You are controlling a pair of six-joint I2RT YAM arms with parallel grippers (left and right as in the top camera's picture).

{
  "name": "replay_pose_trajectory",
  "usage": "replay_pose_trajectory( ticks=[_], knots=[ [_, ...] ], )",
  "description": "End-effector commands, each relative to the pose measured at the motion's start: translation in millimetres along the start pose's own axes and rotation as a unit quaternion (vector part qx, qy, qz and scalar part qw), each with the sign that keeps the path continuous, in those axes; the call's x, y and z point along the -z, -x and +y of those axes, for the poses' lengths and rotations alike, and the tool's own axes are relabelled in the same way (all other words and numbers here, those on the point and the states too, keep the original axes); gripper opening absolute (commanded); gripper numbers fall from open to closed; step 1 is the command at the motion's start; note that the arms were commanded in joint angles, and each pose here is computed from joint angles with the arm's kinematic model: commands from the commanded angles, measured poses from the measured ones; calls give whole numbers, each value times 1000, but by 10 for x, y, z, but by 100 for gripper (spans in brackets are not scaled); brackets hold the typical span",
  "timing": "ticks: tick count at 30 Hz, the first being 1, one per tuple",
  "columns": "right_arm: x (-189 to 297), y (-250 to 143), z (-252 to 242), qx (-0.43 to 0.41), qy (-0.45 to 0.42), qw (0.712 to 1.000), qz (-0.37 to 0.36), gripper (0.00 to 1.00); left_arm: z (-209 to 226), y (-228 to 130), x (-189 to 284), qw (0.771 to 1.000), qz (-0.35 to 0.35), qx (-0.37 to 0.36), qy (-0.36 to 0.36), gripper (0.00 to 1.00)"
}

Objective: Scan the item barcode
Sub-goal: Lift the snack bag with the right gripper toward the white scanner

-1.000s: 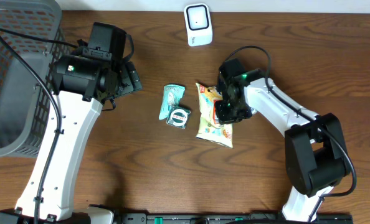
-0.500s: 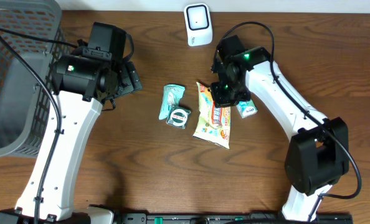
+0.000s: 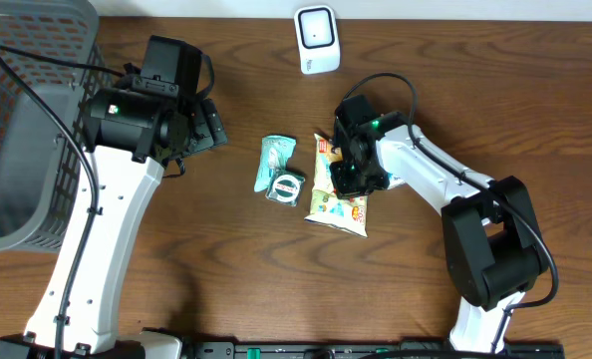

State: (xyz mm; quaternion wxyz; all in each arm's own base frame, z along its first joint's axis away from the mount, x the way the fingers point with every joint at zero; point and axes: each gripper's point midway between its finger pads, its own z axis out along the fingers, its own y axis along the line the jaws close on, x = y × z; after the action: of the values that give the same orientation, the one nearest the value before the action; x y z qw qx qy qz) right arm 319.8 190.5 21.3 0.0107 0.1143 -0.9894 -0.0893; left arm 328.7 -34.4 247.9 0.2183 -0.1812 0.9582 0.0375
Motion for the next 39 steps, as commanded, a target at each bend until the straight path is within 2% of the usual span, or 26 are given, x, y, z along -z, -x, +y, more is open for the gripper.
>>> replay_pose_trajectory(
  ticks=[1,6,11,16,23,26,32,39],
  knots=[
    [65,60,-193,-23,-49,999,5,1,24,29,10,1000,-5,-3,5,98],
    [595,179,-155,-28,-48,998,8,2,24,29,10,1000,-5,-3,5,98],
    [699,-100,-58,4,-58,996,64,3,24,29,10,1000,-5,-3,5,98],
    [483,-390,63,30,-71,991,109,5,24,29,10,1000,-5,-3,5,98],
    [-42,-557,233,37,-75,992,97,2,24,29,10,1000,-5,-3,5,98],
    [-118,-586,284,40,-75,992,93,1,24,29,10,1000,-5,-3,5,98],
    [145,-390,259,37,-96,992,71,1,24,30,10,1000,-5,-3,5,98],
    [768,241,145,10,-110,994,-28,2,24,29,10,1000,-5,-3,5,98]
  ],
)
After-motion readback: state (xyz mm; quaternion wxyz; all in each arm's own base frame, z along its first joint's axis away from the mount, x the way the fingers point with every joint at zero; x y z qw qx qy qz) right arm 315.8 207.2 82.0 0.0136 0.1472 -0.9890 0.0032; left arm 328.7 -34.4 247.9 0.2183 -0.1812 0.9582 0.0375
